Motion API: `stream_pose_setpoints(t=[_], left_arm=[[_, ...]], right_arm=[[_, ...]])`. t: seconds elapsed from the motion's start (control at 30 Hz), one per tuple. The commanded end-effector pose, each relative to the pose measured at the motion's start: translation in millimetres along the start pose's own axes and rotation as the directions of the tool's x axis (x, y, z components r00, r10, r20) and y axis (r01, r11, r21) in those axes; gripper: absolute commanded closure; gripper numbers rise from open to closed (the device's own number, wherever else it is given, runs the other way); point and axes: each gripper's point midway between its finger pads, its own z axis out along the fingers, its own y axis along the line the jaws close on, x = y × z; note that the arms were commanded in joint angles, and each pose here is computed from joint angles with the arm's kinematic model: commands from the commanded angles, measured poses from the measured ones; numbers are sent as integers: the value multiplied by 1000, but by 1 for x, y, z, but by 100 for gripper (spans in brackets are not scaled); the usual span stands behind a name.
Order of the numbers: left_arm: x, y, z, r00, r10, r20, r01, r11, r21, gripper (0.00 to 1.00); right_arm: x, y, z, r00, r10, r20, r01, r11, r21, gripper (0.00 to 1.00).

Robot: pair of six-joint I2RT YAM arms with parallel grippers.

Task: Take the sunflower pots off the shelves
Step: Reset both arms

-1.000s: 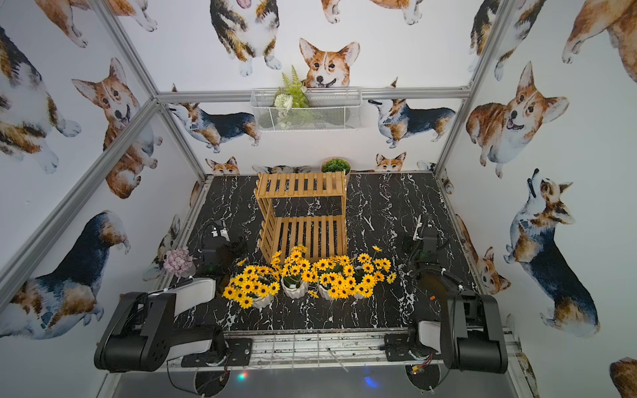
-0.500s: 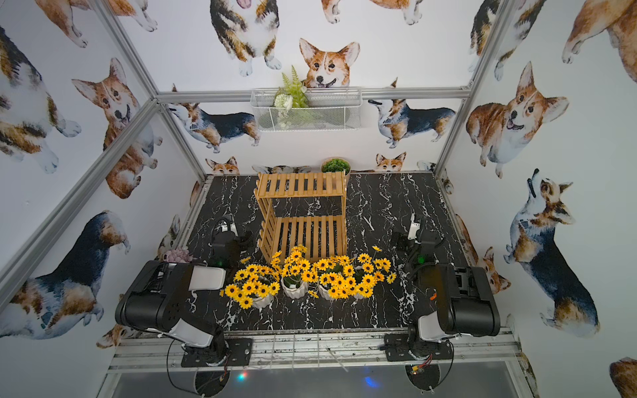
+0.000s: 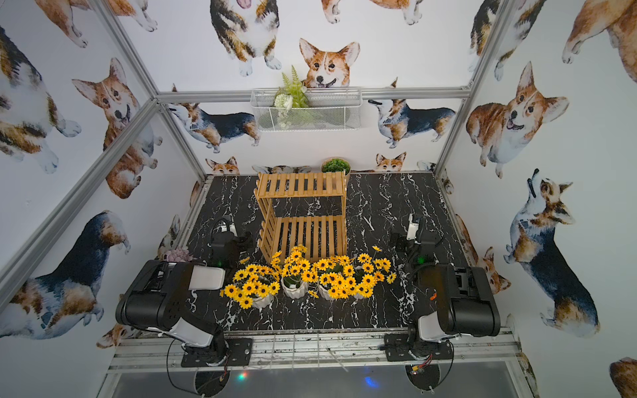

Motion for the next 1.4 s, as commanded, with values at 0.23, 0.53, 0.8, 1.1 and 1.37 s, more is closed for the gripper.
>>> stream_pose_setpoints(t=[0.23,0.53,0.8,1.1,1.37], left_arm=[[-10,1,0,999,-22,40,21,1000,2,0],[-10,1,0,999,-21,42,21,1000,2,0],[-10,0,0,999,-20,43,20,1000,3,0],[-11,0,0,999,-21,47,20,1000,4,0],[-11,1,0,999,-20,45,20,1000,2,0]], right_arm=[[-10,-9,-7,997,1,74,-6,998,57,0],[-11,-16,-11,995,25,101,-33,996,79,0],[-11,-3,-6,997,0,74,0,1000,3,0],[-13,1,-8,996,-10,89,12,1000,-18,0],[-13,-1,-8,996,-7,93,8,1000,-7,0]])
